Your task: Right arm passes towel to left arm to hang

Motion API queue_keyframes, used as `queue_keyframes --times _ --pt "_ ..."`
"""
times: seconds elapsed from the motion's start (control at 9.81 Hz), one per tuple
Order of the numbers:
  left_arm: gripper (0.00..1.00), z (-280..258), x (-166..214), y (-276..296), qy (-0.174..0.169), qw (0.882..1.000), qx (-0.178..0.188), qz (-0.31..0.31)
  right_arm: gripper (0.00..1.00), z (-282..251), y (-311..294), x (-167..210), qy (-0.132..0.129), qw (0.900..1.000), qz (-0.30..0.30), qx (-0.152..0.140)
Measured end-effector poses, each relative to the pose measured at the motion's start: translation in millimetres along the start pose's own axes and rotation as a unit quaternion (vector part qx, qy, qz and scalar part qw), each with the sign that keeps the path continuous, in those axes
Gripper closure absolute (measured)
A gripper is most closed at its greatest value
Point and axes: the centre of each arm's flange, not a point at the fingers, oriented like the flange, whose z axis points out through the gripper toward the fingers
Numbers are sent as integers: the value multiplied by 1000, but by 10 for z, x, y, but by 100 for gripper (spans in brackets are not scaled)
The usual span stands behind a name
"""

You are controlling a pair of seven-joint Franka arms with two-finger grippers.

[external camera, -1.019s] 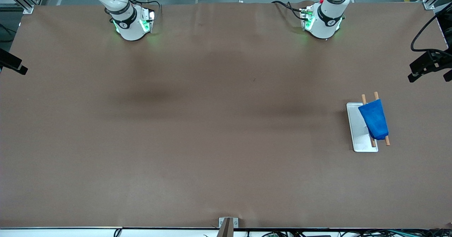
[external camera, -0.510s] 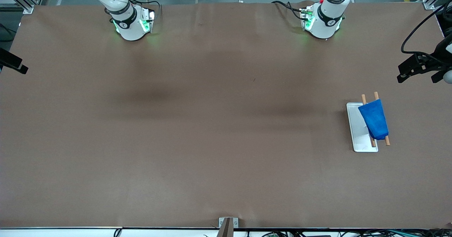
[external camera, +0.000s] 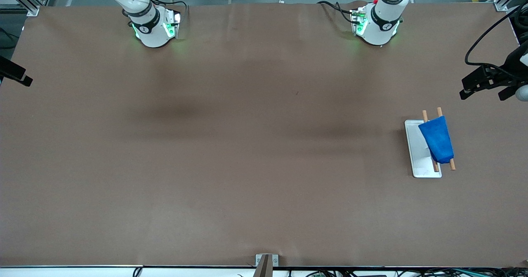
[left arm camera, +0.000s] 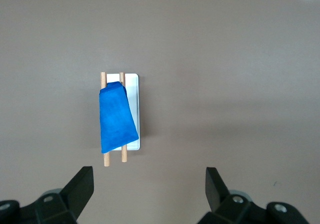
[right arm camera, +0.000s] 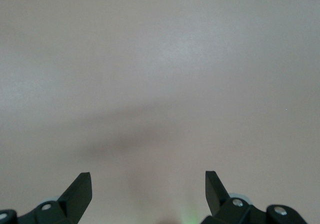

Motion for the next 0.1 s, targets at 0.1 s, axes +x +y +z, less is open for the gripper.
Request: queue_keyframes --times 0.1 --pt "1 3 1 -7 0 1000 0 -2 0 0 1 0 0 1000 0 0"
